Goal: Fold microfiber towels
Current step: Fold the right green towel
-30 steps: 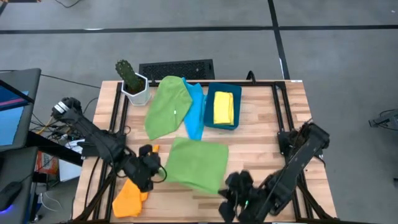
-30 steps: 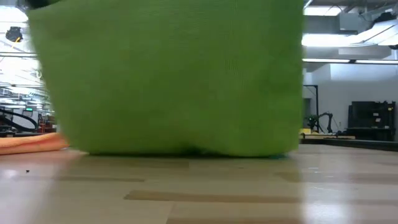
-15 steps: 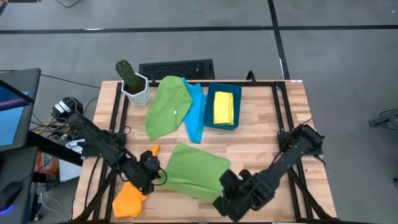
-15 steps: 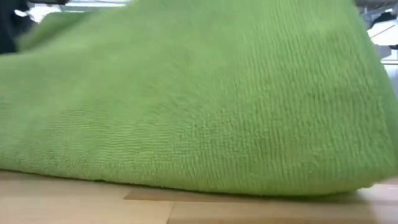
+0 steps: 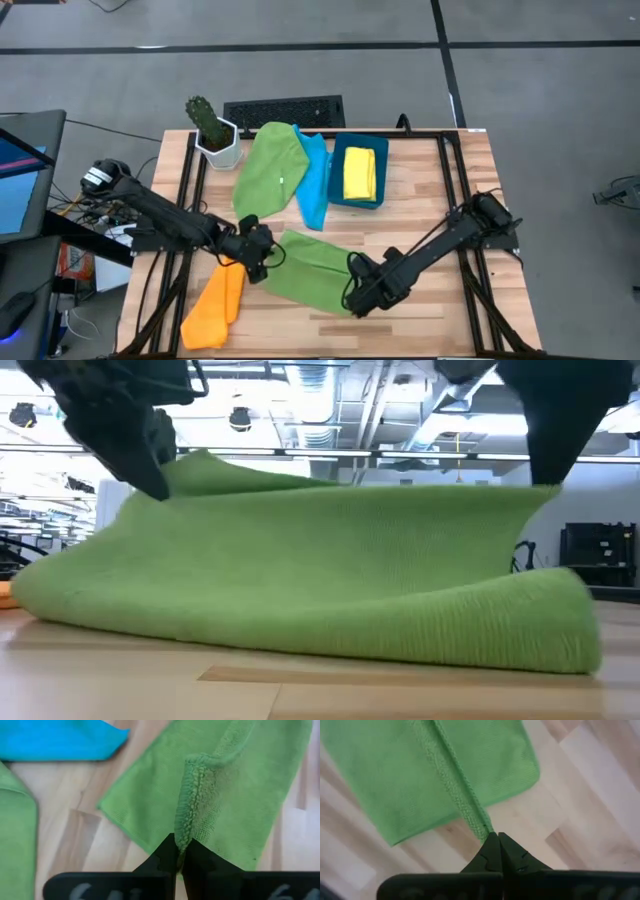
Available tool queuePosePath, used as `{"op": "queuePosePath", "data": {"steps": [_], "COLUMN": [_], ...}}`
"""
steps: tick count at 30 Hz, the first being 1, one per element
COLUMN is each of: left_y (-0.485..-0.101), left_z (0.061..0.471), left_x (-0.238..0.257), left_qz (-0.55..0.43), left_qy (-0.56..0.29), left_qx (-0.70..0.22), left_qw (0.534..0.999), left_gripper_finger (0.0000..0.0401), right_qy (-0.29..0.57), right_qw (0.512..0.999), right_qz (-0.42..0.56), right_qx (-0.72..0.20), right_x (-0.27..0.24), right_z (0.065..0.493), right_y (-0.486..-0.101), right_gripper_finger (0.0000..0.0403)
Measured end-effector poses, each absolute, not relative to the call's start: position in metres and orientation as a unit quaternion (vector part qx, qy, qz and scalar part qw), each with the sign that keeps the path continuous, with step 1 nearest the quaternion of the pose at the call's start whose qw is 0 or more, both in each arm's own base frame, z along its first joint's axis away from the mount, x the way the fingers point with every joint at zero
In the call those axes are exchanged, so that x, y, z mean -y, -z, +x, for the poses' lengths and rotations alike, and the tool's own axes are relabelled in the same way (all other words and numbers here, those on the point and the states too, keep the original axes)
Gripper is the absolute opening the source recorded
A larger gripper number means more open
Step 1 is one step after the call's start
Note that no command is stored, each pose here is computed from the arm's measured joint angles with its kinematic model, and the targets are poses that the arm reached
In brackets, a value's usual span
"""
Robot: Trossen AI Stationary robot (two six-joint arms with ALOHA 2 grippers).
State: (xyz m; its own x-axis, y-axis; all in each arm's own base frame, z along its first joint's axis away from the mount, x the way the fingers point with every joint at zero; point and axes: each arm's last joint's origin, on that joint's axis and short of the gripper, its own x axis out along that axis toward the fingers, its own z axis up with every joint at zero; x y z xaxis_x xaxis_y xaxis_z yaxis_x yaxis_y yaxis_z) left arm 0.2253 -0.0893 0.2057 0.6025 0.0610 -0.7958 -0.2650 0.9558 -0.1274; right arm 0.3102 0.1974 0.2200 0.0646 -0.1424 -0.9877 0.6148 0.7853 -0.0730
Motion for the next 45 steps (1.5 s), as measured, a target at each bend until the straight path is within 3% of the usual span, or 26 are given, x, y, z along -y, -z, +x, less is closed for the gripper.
{"op": "queuePosePath", "data": {"steps": [8,16,23,32,45], "left_y": [-0.206,-0.209,-0.208,-0.208,-0.178], "left_z": [0.23,0.23,0.226,0.225,0.24], "left_x": [0.081,0.095,0.102,0.1,0.1], "left_qz": [-0.146,-0.229,-0.247,-0.194,-0.159], "left_qy": [-0.093,-0.025,-0.029,-0.063,-0.079], "left_qx": [-0.435,-0.451,-0.455,-0.436,-0.479], "left_qw": [0.884,0.862,0.855,0.877,0.859], "left_gripper_finger": [0.0007,0.0005,0.0002,0.0002,0.0002], "right_qy": [0.241,0.193,0.185,0.215,0.213], "right_qw": [0.702,0.72,0.723,0.712,0.696], "right_qz": [0.208,0.261,0.3,0.29,0.287], "right_qx": [-0.637,-0.614,-0.594,-0.603,-0.623], "right_x": [-0.203,-0.236,-0.249,-0.235,-0.218], "right_z": [0.311,0.303,0.3,0.305,0.314], "right_y": [-0.219,-0.256,-0.265,-0.253,-0.23], "right_gripper_finger": [0.0003,0.0003,0.0003,0.0003,0.0003]}}
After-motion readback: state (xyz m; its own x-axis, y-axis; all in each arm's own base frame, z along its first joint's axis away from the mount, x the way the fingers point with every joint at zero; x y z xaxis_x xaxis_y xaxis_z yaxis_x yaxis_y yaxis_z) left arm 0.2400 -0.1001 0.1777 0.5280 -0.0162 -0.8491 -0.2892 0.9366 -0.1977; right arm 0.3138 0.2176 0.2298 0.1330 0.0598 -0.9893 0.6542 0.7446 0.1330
